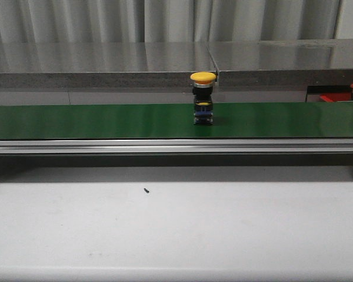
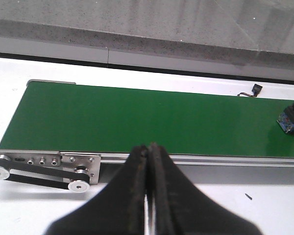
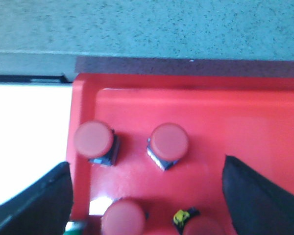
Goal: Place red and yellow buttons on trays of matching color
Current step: 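Carry the red button into the red tray and open the right gripper, then lower the right gripper onto the yellow button at belt end and grasp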
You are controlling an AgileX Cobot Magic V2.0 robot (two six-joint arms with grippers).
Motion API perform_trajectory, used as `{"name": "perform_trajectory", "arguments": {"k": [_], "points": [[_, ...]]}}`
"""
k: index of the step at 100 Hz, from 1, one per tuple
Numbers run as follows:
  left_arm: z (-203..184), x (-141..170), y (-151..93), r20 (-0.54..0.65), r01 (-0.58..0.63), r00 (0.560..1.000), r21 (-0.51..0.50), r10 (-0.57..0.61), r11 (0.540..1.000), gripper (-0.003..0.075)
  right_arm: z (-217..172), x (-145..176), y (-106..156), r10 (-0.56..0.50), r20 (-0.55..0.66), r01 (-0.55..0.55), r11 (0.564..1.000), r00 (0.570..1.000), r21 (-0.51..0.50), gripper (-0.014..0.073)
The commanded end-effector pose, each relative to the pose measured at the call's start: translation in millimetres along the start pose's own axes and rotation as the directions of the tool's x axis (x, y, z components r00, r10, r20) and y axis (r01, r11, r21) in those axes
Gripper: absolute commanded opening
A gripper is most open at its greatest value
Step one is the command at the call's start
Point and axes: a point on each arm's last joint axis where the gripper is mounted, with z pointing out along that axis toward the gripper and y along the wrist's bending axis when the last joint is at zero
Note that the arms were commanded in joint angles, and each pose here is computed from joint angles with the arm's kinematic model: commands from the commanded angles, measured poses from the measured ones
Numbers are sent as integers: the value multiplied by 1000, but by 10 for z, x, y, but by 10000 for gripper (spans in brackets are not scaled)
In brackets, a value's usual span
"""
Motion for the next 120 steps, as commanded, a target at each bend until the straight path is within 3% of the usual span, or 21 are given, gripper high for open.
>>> {"name": "perform_trajectory", "arguments": {"k": [1,22,58,86,120], "points": [[-25,-136,-14,75,5,997,-4,-5,1000,-19,-693,-274,130,-24,135,23,1000,991,10,615],[-24,-130,-16,68,5,998,-2,-5,1000,-19,-1237,-171,347,-22,145,25,999,989,-21,615],[-24,-130,-16,68,5,998,-2,-5,1000,-19,-1703,519,836,-43,34,46,994,999,-97,615],[-24,-130,-16,68,5,998,-2,-5,1000,-19,-1611,992,1389,-160,-24,151,965,987,-216,615],[-24,-130,-17,68,8,998,-1,-8,1000,-19,-1320,1064,1919,-253,43,254,922,966,-292,615]]}}
